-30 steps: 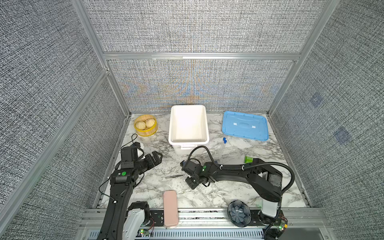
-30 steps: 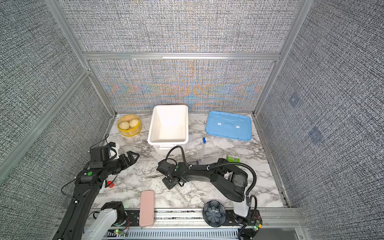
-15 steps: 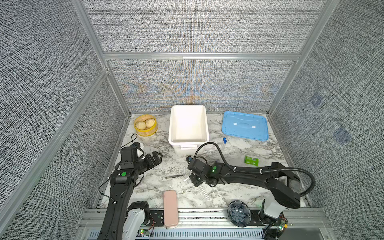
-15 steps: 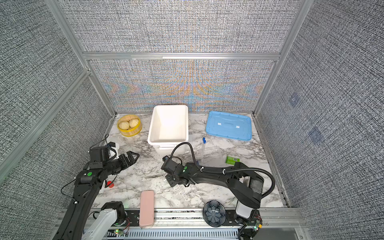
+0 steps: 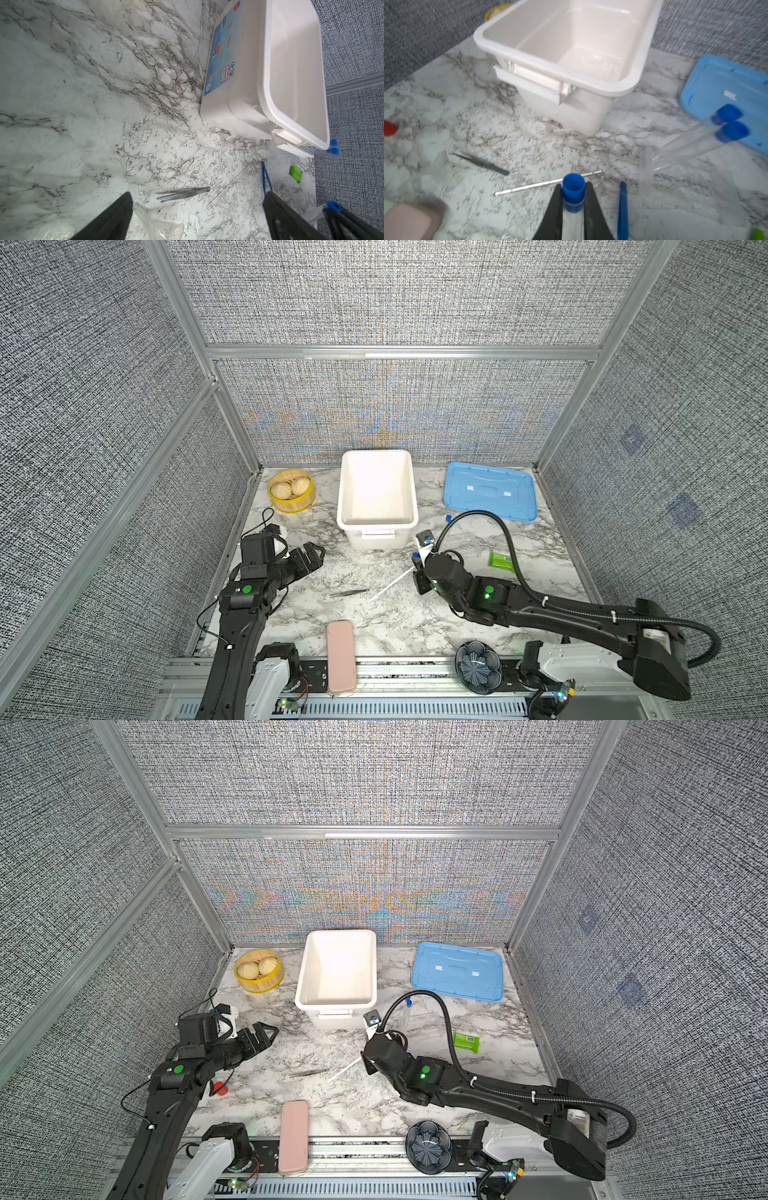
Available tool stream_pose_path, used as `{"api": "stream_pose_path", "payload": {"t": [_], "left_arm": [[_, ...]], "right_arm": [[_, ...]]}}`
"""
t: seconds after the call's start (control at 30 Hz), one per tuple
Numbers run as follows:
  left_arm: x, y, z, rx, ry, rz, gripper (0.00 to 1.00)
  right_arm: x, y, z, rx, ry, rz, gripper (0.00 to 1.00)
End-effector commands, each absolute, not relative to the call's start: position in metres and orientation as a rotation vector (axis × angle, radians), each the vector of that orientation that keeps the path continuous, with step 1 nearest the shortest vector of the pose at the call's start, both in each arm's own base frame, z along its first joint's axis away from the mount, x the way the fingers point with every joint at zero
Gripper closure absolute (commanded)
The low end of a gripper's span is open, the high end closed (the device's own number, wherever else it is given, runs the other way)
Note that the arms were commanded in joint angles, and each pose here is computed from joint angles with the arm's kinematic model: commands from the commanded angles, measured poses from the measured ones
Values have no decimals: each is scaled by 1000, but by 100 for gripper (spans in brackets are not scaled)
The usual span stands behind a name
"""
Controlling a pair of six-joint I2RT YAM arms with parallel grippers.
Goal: Organize the chemistry lab equipment
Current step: 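Carry the tube with the right gripper to the clear rack by the blue lid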
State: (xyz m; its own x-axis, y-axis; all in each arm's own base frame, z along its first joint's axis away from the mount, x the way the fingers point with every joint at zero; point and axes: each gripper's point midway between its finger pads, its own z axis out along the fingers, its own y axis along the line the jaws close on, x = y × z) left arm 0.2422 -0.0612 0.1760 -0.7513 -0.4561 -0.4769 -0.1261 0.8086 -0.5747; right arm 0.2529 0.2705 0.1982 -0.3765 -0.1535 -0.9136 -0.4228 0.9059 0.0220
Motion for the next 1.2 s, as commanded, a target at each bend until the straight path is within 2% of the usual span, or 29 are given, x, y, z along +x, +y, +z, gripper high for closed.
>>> {"api": "stream_pose_path", "payload": {"t": [0.0,0.3,0.6,1.17], "left_arm": [[243,-62,177,-423,2363,-702,1],[243,-61,176,-424,2363,-693,1],[243,-61,174,-431,2373,-691,1],[245,-58,166,-454,2404,-669,1]], "right_arm": [[275,253,252,-252,1726,309,87],[290,209,283,-189,1487,246,86],[315,166,265,-105,1411,184,87],[329,165,228,-48,1418,239,87]]}}
